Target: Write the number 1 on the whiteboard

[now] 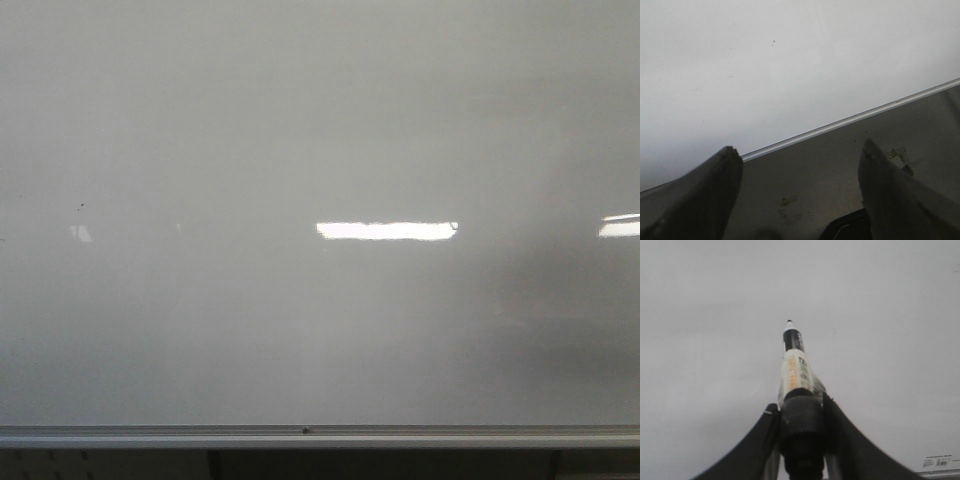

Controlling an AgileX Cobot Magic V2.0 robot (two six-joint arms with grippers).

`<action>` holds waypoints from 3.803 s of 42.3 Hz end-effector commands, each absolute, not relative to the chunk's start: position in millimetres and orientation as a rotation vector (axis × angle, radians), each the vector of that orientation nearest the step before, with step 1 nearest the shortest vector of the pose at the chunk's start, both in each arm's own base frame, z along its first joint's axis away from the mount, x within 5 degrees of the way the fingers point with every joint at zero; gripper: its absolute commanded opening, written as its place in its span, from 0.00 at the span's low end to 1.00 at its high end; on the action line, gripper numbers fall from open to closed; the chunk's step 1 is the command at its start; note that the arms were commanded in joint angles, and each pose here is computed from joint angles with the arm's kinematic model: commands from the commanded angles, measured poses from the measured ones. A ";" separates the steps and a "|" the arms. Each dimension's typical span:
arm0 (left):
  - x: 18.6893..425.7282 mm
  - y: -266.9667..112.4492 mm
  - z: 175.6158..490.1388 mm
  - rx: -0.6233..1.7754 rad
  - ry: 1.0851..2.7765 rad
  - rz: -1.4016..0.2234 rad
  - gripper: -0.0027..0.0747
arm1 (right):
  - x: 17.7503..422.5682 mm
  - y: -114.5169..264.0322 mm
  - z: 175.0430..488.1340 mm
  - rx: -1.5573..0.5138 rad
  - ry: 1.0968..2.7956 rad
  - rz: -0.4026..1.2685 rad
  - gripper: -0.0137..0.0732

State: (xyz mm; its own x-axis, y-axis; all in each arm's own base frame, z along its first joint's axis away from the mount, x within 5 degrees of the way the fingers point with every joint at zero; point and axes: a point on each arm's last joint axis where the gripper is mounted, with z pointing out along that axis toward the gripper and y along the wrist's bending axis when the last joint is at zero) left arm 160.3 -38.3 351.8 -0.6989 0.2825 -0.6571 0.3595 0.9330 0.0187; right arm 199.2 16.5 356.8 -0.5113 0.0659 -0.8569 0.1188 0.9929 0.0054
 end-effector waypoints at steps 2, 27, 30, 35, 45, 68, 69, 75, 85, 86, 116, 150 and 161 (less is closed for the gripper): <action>162.8 -39.3 364.3 0.415 2.300 -0.162 0.66 | 200.6 0.7 371.0 0.210 2.044 -0.106 0.07; 162.7 -39.5 364.4 0.415 2.299 -0.164 0.66 | 222.6 -26.5 351.5 0.122 2.145 -0.011 0.07; 162.7 -39.5 364.4 0.415 2.299 -0.164 0.66 | 224.4 -27.2 354.5 0.124 2.106 -0.017 0.07; 162.7 -39.5 364.4 0.415 2.299 -0.164 0.66 | 227.1 -28.1 358.8 0.125 2.058 -0.025 0.07; 162.7 -39.5 364.4 0.415 2.299 -0.164 0.66 | 242.8 -31.2 361.6 0.129 2.011 -0.035 0.07; 162.8 -39.5 364.5 0.414 2.298 -0.164 0.66 | 274.3 -33.3 348.1 0.154 2.153 0.019 0.07; 162.8 -39.5 364.5 0.414 2.298 -0.164 0.66 | 273.2 -32.7 344.2 0.153 2.192 0.027 0.07; 162.8 -39.5 364.5 0.414 2.298 -0.164 0.66 | 272.0 -30.5 321.8 0.151 2.393 0.064 0.07; 162.8 -39.5 364.5 0.414 2.298 -0.164 0.66 | 271.8 -29.9 320.0 0.147 2.445 0.076 0.07; 162.8 -39.5 364.5 0.414 2.298 -0.164 0.66 | 269.5 -29.5 324.4 0.144 2.431 0.074 0.07; 138.8 -128.0 388.2 1.323 1.960 -0.504 0.66 | 148.0 83.0 367.4 -1.109 2.351 0.626 0.07; 162.6 -266.8 371.0 1.964 1.708 -0.475 0.65 | 130.6 108.8 361.6 -1.367 2.249 0.692 0.07; 165.0 -269.1 367.9 1.963 1.715 -0.474 0.39 | 130.8 108.8 361.5 -1.366 2.249 0.690 0.07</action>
